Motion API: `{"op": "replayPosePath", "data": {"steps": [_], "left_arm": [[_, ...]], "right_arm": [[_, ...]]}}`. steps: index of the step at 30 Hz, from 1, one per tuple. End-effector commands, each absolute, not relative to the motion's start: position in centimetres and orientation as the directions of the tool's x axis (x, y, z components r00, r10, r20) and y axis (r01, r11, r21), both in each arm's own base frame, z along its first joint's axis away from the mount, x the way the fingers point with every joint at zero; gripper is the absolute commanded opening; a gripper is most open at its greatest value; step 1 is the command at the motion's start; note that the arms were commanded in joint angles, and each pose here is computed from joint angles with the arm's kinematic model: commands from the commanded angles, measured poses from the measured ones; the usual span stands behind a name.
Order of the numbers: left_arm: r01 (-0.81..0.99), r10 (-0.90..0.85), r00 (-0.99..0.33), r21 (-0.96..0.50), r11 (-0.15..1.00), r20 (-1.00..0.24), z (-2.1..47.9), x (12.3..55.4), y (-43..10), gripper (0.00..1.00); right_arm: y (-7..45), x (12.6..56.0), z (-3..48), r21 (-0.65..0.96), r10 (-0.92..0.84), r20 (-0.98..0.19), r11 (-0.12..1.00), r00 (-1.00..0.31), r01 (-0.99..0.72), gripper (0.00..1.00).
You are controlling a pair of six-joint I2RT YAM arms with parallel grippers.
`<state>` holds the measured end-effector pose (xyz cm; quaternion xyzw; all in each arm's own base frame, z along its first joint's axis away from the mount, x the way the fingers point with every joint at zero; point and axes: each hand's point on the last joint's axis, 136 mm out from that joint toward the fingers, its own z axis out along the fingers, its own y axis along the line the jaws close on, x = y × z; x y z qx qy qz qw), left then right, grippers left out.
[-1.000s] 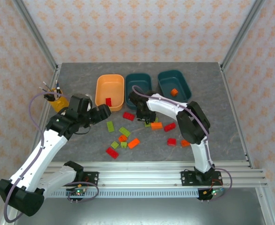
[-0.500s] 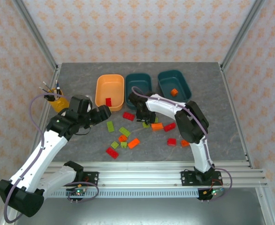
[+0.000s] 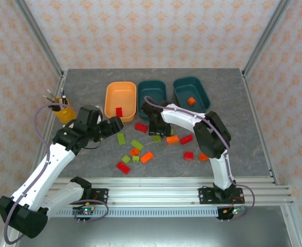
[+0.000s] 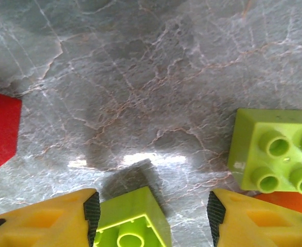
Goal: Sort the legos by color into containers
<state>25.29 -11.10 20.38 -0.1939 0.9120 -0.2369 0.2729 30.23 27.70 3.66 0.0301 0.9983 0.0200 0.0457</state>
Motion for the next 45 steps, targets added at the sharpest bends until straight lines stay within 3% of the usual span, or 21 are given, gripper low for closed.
{"op": "replayPosePath", "data": {"steps": [1, 7, 17, 26, 31, 38, 45], "left_arm": [[-0.223, -0.495, -0.767, -0.554, 0.802, -0.408, 20.6, 25.1, -11.2, 0.88], [-0.220, -0.485, -0.783, -0.556, 0.802, -0.390, 20.0, 23.7, -11.2, 0.89], [-0.203, -0.485, -0.810, -0.616, 0.761, -0.331, 19.1, 20.2, -11.5, 0.91], [-0.209, -0.502, -0.801, -0.634, 0.745, -0.326, 18.9, 20.0, -11.5, 0.91], [-0.190, -0.501, -0.798, -0.649, 0.736, -0.335, 19.6, 19.9, -11.6, 0.92], [-0.177, -0.548, -0.744, -0.679, 0.713, -0.382, 22.8, 22.1, -11.7, 0.94], [-0.231, -0.597, -0.706, -0.673, 0.703, -0.381, 23.5, 26.6, -12.4, 0.94]], "right_arm": [[28.6, 29.9, 5.0, 0.063, 0.000, -0.120, 0.998, -0.993, -0.008, 0.62], [30.1, 28.7, 5.7, 0.097, -0.120, -0.135, 0.986, -0.984, -0.134, 0.65], [27.6, 27.7, 3.1, -0.040, -0.272, -0.074, 0.962, -0.960, -0.270, 0.66], [28.4, 28.2, 1.4, -0.028, -0.251, -0.068, 0.968, -0.966, -0.249, 0.46], [28.7, 29.1, 3.0, -0.021, -0.232, -0.128, 0.973, -0.964, -0.231, 0.34], [29.1, 33.0, 11.0, -0.006, -0.166, -0.329, 0.985, -0.930, -0.173, 0.29], [29.4, 39.9, 12.1, 0.053, -0.026, -0.379, 0.997, -0.925, -0.050, 0.29]]}}
